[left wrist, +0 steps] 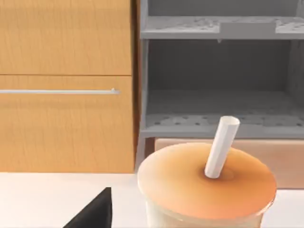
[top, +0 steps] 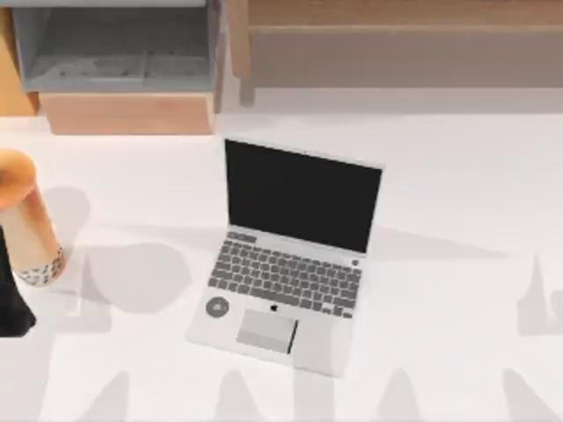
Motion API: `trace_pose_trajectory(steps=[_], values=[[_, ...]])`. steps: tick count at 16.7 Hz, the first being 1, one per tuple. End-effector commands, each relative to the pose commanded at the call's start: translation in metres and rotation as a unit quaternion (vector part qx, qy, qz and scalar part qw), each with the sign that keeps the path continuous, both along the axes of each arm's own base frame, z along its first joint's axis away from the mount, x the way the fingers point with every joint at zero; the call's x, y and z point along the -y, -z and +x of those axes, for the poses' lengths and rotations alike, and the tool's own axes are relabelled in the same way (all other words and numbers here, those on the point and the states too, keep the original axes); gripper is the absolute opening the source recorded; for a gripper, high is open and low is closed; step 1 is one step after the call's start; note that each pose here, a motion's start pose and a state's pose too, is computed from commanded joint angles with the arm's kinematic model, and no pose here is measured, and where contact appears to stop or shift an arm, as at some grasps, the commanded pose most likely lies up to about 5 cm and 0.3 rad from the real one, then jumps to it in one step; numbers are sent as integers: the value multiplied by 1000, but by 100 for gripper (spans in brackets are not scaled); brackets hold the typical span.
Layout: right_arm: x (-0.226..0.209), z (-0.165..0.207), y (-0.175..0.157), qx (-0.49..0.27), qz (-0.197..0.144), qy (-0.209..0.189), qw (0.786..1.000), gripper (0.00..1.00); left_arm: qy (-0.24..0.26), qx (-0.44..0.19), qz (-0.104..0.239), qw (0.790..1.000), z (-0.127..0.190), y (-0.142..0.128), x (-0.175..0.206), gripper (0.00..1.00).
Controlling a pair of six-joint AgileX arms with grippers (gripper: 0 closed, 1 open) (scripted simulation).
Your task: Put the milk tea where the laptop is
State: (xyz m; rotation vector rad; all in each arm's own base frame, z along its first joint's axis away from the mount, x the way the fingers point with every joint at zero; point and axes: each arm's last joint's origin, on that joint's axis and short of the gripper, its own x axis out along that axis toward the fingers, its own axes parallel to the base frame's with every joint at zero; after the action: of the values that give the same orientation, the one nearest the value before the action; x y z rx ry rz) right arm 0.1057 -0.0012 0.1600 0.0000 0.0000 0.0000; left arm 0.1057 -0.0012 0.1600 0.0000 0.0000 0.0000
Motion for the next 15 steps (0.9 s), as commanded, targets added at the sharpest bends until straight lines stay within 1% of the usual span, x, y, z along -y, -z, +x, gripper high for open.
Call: trace_pose_trajectory(steps=[5, 7, 11, 15], values=[[0, 0, 0, 0, 0, 0, 1000, 100, 4, -5, -1, 1000, 4, -3, -1, 100], [0, 0, 0, 0, 0, 0, 1000, 100, 4, -32, 0, 999, 10, -1, -2, 100], [0, 0, 0, 0, 0, 0, 1000, 100, 4, -117, -1, 993, 24, 13, -5, 100], [0, 0, 0, 0, 0, 0, 1000, 100, 11, -147, -3, 989, 32, 19, -7, 100]])
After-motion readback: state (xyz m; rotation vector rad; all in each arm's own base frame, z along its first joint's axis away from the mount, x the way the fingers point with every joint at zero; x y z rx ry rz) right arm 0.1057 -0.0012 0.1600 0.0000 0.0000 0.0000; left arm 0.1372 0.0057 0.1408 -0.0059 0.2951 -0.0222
